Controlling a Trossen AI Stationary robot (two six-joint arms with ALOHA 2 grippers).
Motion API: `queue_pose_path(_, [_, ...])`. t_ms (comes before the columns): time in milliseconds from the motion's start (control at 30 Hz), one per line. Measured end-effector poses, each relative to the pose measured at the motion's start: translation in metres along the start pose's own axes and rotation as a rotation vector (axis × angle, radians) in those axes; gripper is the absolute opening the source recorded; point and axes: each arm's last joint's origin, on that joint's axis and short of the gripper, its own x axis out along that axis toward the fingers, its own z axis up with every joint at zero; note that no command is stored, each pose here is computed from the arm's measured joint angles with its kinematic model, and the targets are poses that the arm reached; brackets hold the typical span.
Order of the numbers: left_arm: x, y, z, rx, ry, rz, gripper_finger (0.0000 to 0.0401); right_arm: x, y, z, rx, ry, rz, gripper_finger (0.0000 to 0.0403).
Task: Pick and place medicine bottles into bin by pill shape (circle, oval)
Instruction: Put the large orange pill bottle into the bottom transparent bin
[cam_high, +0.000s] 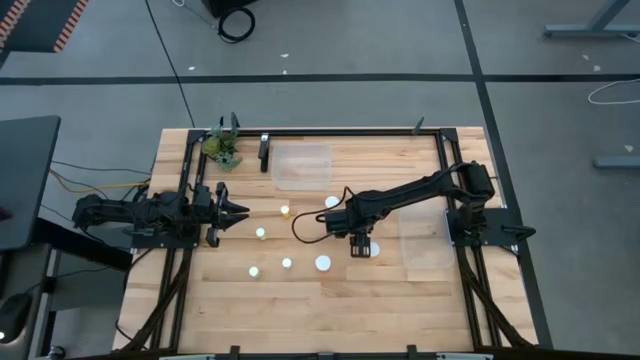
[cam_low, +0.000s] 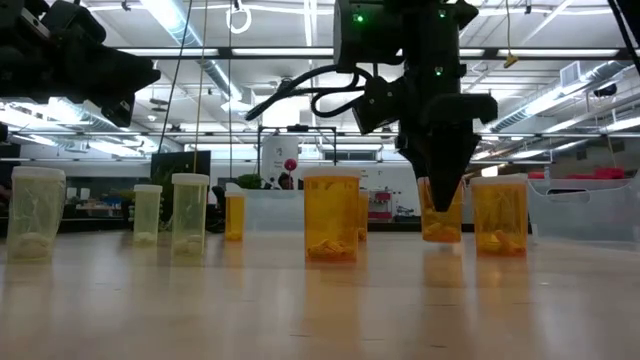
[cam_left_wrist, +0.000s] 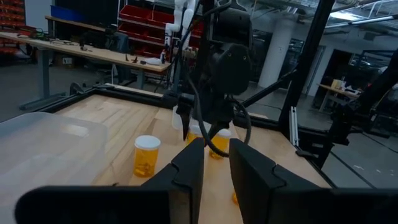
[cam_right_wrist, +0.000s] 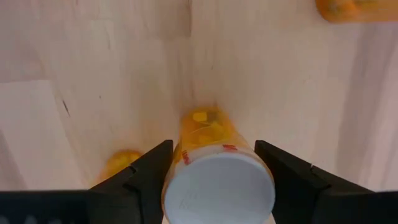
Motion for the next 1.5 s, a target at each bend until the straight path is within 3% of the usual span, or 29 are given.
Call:
queue_pose_path(633, [0.000,0.000,0.000,0.000,0.000,0.000,0.0085,-0.039,-0.010,0.011,0.003,0.001,0.004,0.0225])
queue_pose_path(1033, [0.000,0.000,0.000,0.001,0.000,0.000,0.0083,-0.064,-0.009,0.013,-0.015,0.008,0.066,0.0225])
queue_pose_path(1300, [0.000,0.000,0.000,0.000,0.000,0.000,0.0083,-0.084,-0.009,0.011,-0.021,0.036,0.085,0.0225])
queue_pose_path(1500, [0.000,0.000,0.000,0.001,0.000,0.000,0.0089,-0.113,-0.012,-0.003,-0.002,-0.049,0.098,0.0225])
